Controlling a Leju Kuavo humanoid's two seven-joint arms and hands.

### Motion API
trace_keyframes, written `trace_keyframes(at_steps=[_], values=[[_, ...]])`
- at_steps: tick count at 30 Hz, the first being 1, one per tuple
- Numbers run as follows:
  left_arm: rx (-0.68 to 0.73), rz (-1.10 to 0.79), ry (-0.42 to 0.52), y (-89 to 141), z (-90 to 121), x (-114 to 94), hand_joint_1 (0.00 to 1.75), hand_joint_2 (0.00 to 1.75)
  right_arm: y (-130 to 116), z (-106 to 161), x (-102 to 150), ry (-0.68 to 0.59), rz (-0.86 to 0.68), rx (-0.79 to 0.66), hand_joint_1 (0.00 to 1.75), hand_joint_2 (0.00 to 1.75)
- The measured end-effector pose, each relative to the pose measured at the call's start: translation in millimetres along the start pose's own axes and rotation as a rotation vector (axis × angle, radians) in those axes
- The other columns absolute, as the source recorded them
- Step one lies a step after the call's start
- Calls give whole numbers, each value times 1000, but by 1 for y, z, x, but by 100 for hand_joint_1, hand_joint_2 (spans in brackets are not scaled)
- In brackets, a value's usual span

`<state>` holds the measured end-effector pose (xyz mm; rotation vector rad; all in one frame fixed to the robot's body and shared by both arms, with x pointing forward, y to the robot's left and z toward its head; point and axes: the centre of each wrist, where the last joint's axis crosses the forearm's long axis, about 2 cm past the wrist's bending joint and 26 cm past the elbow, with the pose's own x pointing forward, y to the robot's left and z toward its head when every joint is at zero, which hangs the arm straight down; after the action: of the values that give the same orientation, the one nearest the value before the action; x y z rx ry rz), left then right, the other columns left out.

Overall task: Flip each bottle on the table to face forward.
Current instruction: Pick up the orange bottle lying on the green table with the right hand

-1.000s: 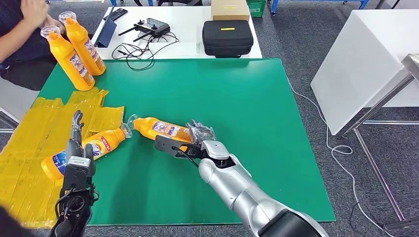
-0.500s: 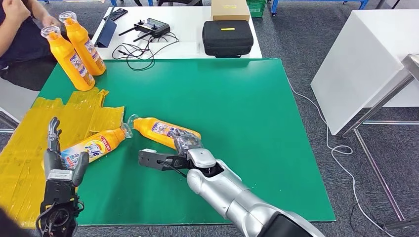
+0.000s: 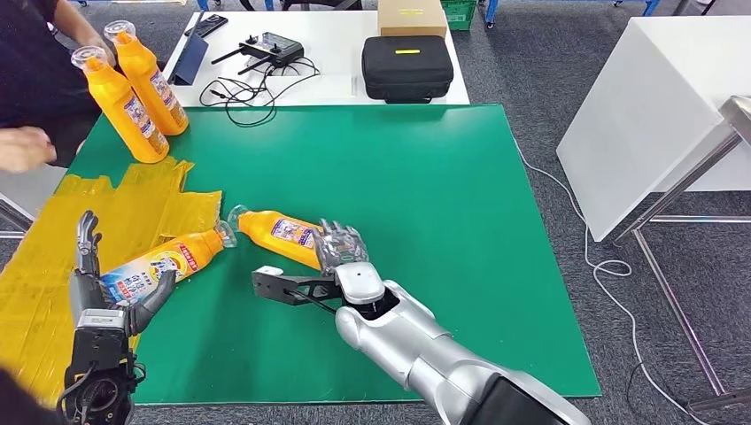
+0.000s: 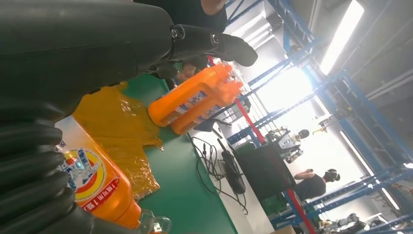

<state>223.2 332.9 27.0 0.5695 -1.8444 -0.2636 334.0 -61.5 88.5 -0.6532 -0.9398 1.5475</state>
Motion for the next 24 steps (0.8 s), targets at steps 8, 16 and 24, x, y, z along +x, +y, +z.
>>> trace_keyframes(at_steps=[8,16,24], values=[[-3,6,32,8,14,-1,0,175,-76,10,34,-295,-107,-336,0,175],[0,5,28,6,12,0,0,175,-99,13,28,-332,-163,-404,0,175],[10,15,18,3,4,2,0,175,-106,9,19,-286,-176,-378,0,175]])
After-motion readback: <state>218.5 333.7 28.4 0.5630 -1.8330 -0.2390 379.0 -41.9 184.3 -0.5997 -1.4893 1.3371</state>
